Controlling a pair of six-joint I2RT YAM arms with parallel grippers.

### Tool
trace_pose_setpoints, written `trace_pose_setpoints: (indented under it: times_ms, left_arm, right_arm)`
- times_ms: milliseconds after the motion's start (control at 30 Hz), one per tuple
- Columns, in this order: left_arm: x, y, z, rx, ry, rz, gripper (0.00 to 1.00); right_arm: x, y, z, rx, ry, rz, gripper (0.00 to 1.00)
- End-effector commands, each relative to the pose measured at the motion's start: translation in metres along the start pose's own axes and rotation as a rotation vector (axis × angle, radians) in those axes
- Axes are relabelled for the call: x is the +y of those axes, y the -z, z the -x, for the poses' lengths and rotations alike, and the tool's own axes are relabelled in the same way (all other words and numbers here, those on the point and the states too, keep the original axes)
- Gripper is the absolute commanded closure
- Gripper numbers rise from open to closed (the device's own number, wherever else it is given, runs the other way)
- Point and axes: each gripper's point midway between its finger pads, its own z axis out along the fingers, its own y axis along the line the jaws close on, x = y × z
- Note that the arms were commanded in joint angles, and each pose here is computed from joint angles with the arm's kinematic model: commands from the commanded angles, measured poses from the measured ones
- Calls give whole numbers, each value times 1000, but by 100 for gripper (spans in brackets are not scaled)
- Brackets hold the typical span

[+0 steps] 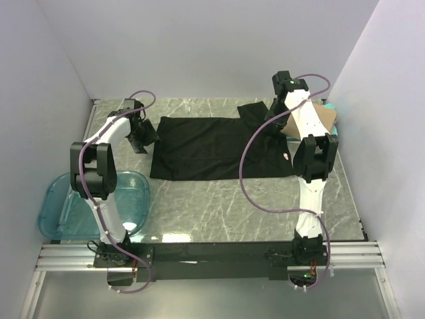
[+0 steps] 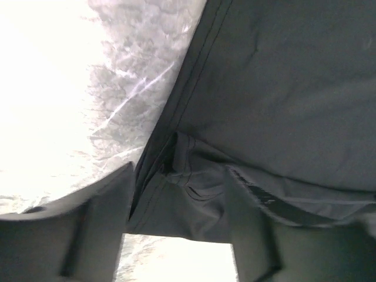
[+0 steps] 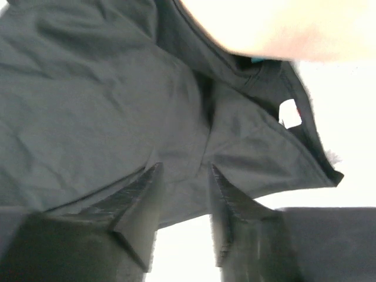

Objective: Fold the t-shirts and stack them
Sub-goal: Fold the tshirt

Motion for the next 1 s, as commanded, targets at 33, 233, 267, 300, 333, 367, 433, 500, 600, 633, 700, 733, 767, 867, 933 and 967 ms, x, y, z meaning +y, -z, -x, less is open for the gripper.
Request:
trace_pose_setpoints:
  times_ms: [33, 233, 267, 300, 333, 367, 433, 500, 600, 633, 700, 733, 767, 867, 933, 967]
  left_arm:
    - [-9, 31, 23, -97, -26, -14, 28]
    - [-19, 47, 16, -135, -46, -83, 22]
    - [-22, 47, 12, -129, -46, -101, 23]
    - [-23, 46, 8, -123, -49, -109, 24]
    - [-21, 43, 3, -116, -48, -109, 25]
    - [-20, 41, 0, -108, -41, -107, 26]
    - [-14, 34, -8, -85, -32, -92, 28]
    - [-11, 31, -12, -74, -29, -86, 32]
    - [-7, 26, -19, -56, -27, -77, 35]
    - [-5, 24, -20, -51, -26, -70, 35]
    - [-4, 23, -22, -45, -24, -66, 34]
    - [-3, 23, -22, -46, -24, -65, 34]
    - [-3, 23, -22, -48, -22, -65, 34]
    - [-3, 21, -23, -44, -22, -62, 34]
    - [-2, 20, -24, -40, -21, -60, 34]
    - [-2, 20, -24, -38, -23, -60, 34]
  right_arm:
    - [5, 37, 29, -118, -19, 91, 45]
    - [6, 44, -9, -125, 55, 166, 44]
    - [2, 32, -28, -78, 68, 154, 45]
    - [4, 28, -32, -80, 71, 166, 47]
    - [8, 29, -41, -73, 80, 184, 48]
    - [9, 20, -57, -24, 83, 197, 50]
    - [15, 14, -66, -8, 90, 222, 53]
    - [20, 7, -78, 24, 93, 240, 54]
    - [24, -4, -90, 61, 110, 225, 55]
    - [23, -11, -93, 73, 115, 210, 55]
    - [21, -15, -97, 83, 123, 173, 56]
    - [19, -20, -98, 88, 121, 152, 56]
    - [17, -21, -99, 92, 121, 139, 56]
    - [11, -29, -106, 109, 119, 112, 57]
    - [10, -35, -109, 112, 119, 107, 57]
    - [8, -38, -112, 120, 117, 100, 57]
